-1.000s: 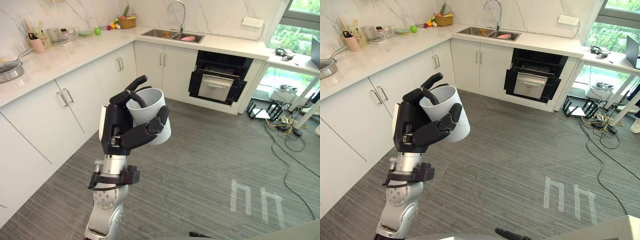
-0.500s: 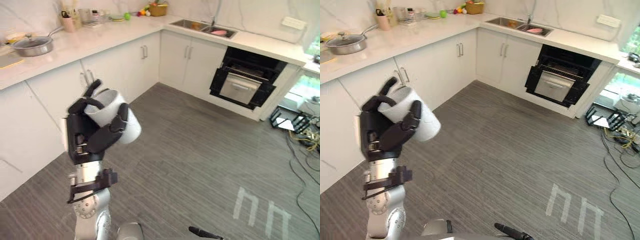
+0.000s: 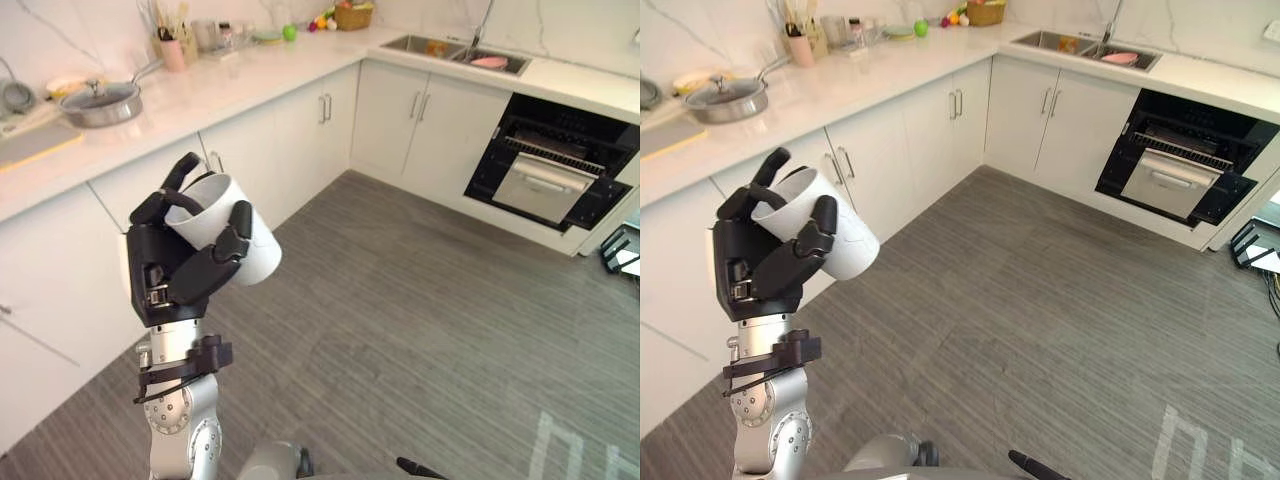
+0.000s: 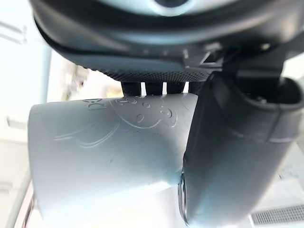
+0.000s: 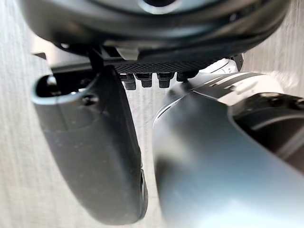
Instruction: Walk over to the sink, pick up the cup, carry it to the dishwasher, place the cup inside the dishwasher, then close the dishwasher door
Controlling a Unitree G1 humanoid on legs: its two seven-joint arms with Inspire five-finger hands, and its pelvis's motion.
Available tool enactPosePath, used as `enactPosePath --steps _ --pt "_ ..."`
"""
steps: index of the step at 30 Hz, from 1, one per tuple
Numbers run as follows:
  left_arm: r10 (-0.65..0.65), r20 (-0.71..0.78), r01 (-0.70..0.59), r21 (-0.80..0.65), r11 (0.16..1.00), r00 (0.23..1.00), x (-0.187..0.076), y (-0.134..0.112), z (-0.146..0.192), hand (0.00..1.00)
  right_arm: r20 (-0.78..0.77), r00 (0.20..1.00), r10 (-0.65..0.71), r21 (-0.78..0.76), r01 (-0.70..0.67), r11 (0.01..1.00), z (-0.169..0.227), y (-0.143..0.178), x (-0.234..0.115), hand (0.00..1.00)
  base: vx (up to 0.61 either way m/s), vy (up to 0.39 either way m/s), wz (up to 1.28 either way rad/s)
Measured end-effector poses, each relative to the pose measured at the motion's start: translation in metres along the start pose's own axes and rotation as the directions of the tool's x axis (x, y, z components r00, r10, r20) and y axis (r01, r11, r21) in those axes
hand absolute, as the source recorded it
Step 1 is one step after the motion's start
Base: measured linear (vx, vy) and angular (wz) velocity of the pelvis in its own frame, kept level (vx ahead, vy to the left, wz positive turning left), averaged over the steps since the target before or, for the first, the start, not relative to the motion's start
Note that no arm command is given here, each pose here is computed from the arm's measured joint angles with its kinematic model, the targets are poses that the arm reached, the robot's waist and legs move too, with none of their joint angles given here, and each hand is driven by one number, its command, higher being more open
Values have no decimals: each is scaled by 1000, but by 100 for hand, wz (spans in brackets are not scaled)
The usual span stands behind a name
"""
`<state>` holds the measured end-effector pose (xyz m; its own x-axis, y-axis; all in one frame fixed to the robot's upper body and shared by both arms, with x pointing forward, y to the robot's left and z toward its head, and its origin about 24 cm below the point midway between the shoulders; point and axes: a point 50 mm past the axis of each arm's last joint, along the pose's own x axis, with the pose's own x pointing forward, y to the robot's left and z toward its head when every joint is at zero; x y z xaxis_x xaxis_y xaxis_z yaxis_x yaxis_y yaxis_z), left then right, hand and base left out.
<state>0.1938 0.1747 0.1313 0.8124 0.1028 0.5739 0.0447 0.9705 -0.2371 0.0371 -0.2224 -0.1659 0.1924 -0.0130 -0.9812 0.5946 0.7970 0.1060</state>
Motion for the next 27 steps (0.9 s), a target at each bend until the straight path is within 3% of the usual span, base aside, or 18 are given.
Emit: enactPosePath --steps 5,10,20,27 --pt "-135 -10 134 -43 990 991 13 -29 -9 0 61 992 108 82 -112 990 0 30 1 100 299 2 1" --pt "-215 -71 207 -104 973 974 11 -49 -21 0 122 985 123 81 -133 988 15 32 -4 100 484 -93 34" --pt "-104 -77 87 -192 977 992 -4 -52 -22 0 114 992 59 6 -60 998 34 19 -11 100 622 -250 30" --pt "-131 -77 118 -152 981 988 -5 -41 -20 0 23 1000 21 2 -21 1000 31 23 -1 100 539 -12 -55"
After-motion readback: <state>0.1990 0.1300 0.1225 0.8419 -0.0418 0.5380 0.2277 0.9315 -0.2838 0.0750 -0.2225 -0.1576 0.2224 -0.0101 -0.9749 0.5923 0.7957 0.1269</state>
